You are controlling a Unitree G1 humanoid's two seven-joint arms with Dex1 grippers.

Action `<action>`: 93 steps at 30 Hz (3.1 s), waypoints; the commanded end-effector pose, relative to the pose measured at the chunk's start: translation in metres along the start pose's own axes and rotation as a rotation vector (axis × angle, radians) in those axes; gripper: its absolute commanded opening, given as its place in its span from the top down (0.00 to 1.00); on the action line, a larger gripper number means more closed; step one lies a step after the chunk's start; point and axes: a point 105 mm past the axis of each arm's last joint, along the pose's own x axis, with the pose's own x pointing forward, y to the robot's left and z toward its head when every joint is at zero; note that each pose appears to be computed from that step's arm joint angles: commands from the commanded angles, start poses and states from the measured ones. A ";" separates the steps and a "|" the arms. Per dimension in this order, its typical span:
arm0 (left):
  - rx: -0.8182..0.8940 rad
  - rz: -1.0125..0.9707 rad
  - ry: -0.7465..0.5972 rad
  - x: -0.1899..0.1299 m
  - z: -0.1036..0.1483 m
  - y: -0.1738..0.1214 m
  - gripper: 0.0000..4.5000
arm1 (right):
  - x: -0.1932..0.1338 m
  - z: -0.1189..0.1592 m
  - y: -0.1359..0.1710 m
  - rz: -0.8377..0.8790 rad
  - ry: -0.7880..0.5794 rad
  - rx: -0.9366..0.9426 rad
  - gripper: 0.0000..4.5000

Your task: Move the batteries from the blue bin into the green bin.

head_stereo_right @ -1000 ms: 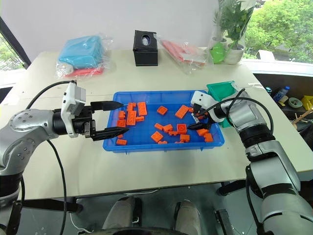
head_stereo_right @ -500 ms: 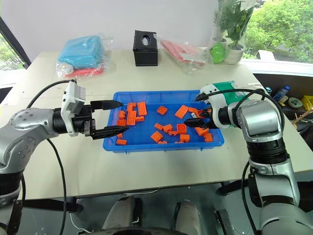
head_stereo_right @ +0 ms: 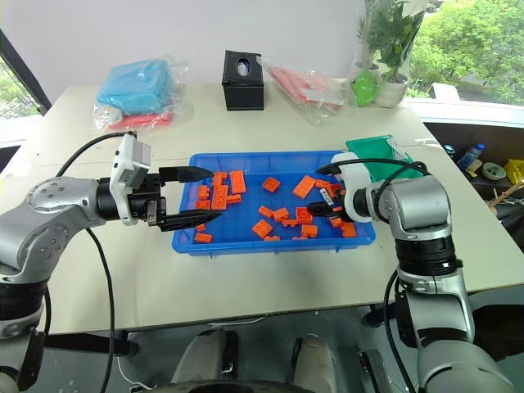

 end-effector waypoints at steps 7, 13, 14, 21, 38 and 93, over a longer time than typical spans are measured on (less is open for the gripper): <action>0.044 0.004 -0.019 -0.002 0.012 -0.004 0.00 | 0.011 0.010 -0.015 -0.059 -0.031 -0.040 0.01; 0.041 0.015 -0.022 -0.003 0.011 -0.006 0.00 | 0.021 0.009 -0.020 -0.069 -0.027 -0.090 0.01; 0.041 0.018 -0.022 -0.003 0.011 -0.007 0.00 | 0.022 0.009 -0.022 -0.071 -0.026 -0.092 0.01; 0.040 0.026 -0.024 -0.005 0.009 -0.006 0.00 | 0.033 0.006 -0.024 -0.080 -0.026 -0.111 0.06; 0.048 0.013 -0.020 -0.003 0.012 0.000 0.00 | 0.016 0.005 -0.008 -0.024 -0.041 -0.074 0.75; 0.067 0.030 -0.037 -0.001 0.013 0.002 0.00 | 0.028 0.017 -0.026 -0.173 -0.045 -0.394 0.01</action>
